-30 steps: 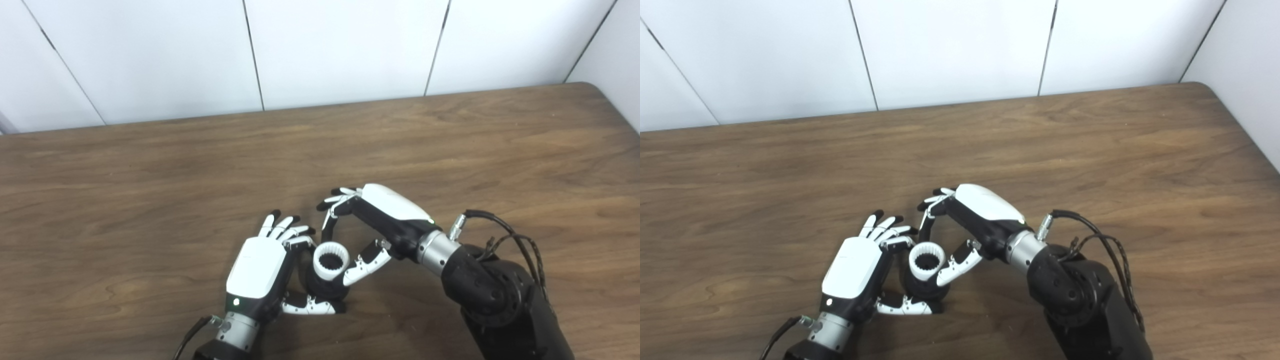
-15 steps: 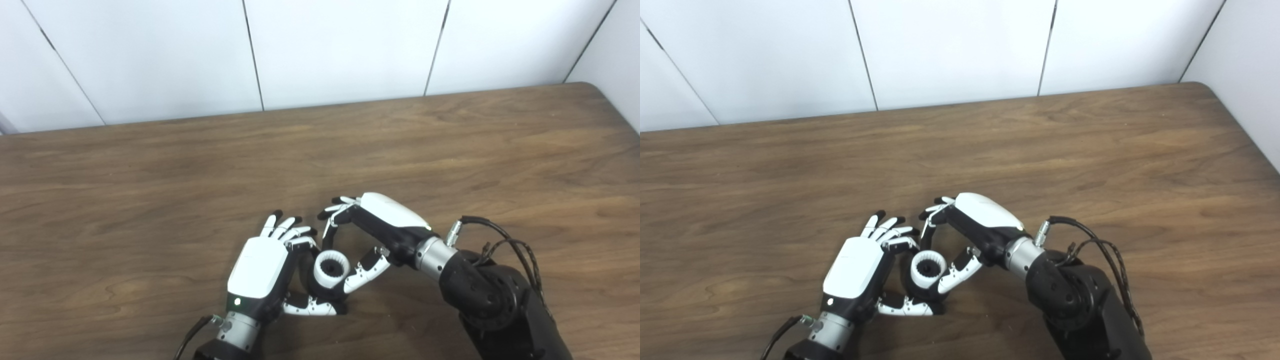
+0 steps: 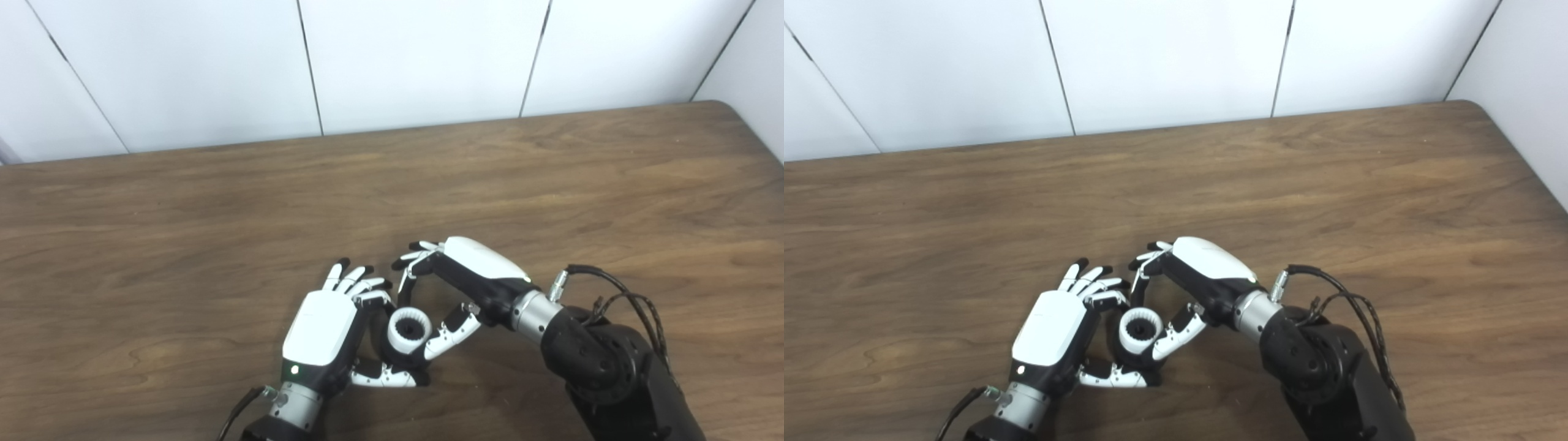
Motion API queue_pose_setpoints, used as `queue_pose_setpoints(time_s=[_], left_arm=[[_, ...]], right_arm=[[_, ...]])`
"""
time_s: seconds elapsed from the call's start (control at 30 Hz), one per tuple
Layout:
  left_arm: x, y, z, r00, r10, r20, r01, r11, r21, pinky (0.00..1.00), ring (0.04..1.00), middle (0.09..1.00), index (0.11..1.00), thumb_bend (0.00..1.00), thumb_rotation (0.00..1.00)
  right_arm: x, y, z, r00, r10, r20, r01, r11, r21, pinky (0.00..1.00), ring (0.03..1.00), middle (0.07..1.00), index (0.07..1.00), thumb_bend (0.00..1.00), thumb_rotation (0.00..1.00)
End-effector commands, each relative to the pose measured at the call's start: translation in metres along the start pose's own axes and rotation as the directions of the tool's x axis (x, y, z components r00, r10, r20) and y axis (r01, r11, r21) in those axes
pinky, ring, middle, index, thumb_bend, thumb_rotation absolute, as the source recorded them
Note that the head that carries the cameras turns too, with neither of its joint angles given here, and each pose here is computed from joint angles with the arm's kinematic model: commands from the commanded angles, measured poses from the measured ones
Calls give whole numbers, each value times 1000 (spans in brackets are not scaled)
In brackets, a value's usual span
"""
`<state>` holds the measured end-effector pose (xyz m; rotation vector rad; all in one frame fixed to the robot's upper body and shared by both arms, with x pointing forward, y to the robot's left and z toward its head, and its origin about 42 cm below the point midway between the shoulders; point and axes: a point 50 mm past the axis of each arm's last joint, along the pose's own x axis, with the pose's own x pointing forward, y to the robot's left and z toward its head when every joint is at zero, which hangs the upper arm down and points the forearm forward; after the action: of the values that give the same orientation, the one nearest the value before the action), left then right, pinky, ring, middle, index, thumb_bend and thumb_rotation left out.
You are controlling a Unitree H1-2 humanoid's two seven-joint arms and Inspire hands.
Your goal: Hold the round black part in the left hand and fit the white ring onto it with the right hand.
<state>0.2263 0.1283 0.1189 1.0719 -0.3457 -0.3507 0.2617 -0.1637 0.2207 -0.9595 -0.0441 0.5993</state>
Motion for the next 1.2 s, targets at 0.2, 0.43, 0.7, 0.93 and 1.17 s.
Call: queue_pose_setpoints(time_s=[0.2, 0.43, 0.7, 0.93, 1.17], left_arm=[[3, 4, 8, 1000, 14, 22, -14, 1000, 5, 1000, 902, 791, 484, 524, 53], [3, 3, 8, 1000, 17, 22, -17, 1000, 3, 1000, 900, 788, 484, 524, 52], [3, 4, 8, 1000, 17, 21, -17, 1000, -1, 1000, 907, 791, 484, 524, 52], [3, 4, 7, 1000, 15, 18, -15, 1000, 8, 1000, 909, 793, 484, 524, 53], [4, 5, 5, 1000, 17, 19, -18, 1000, 15, 1000, 907, 793, 483, 524, 54]], right_arm=[[-1, -7, 4, 999, -36, 28, 38, 997, -61, 1000, 966, 853, 491, 525, 145], [-1, -6, 4, 999, -41, 24, 43, 995, -89, 1000, 976, 887, 649, 969, 235], [-2, -8, 3, 998, -50, 23, 52, 992, -116, 1000, 992, 894, 654, 1000, 210], [-1, -15, 2, 998, -62, 13, 63, 992, -111, 1000, 990, 887, 637, 1000, 179], [-5, -24, -1, 996, -90, 13, 91, 989, -113, 1000, 982, 879, 636, 1000, 181]])
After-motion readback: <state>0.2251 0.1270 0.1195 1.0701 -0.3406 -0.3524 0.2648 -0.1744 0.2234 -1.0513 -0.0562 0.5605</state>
